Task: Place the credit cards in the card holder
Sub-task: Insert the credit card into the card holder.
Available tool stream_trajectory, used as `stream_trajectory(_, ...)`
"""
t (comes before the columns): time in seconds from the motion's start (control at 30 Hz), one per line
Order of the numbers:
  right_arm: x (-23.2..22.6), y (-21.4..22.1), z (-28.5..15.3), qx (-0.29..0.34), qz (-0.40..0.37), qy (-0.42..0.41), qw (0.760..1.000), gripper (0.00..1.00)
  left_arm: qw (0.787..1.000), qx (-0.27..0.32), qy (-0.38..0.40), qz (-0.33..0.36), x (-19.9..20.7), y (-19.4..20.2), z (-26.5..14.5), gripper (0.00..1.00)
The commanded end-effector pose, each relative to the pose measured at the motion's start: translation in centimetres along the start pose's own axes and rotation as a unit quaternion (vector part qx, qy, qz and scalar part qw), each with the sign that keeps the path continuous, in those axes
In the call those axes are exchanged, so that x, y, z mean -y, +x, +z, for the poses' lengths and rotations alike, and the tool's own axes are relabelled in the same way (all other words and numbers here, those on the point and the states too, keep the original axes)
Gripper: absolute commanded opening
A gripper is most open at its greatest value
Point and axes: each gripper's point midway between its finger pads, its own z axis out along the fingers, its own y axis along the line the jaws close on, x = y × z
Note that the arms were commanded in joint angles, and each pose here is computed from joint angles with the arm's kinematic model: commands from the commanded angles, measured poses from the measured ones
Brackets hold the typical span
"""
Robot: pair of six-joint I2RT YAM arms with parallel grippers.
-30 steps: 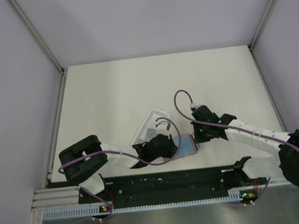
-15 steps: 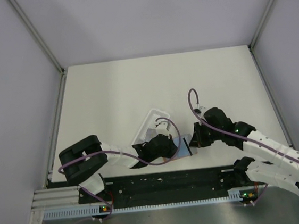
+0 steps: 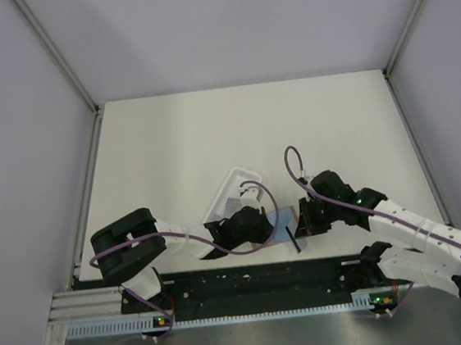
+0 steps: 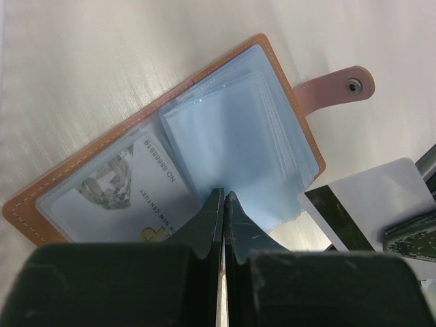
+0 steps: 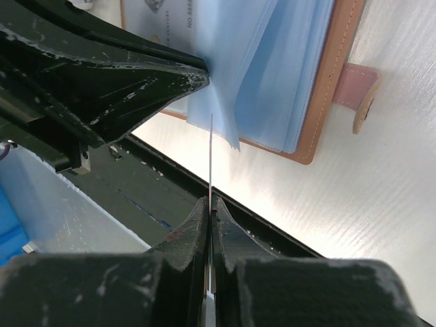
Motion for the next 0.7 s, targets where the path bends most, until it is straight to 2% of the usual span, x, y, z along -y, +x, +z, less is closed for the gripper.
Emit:
stream_trajectory(0.0,0.5,0.0,0.4,-0.007,0.000,0.010,1.000,0.00,0.999,-0.013,-0.031,0.012,-1.5,0.7,-0.1,0.00)
stream_trajectory(0.27,1.7,0.0,0.9,-0.004,0.005,0.036,0.999,0.00,0.999,-0.015,-0.030,0.012,-1.3,0.7,0.0,0.00)
stream_trajectory(0.67,1.3,0.0,1.3,-0.009,0.001,0.022,1.000,0.00,0.999,-0.014,-0.031,0.011,-1.3,0.6,-0.1,0.00)
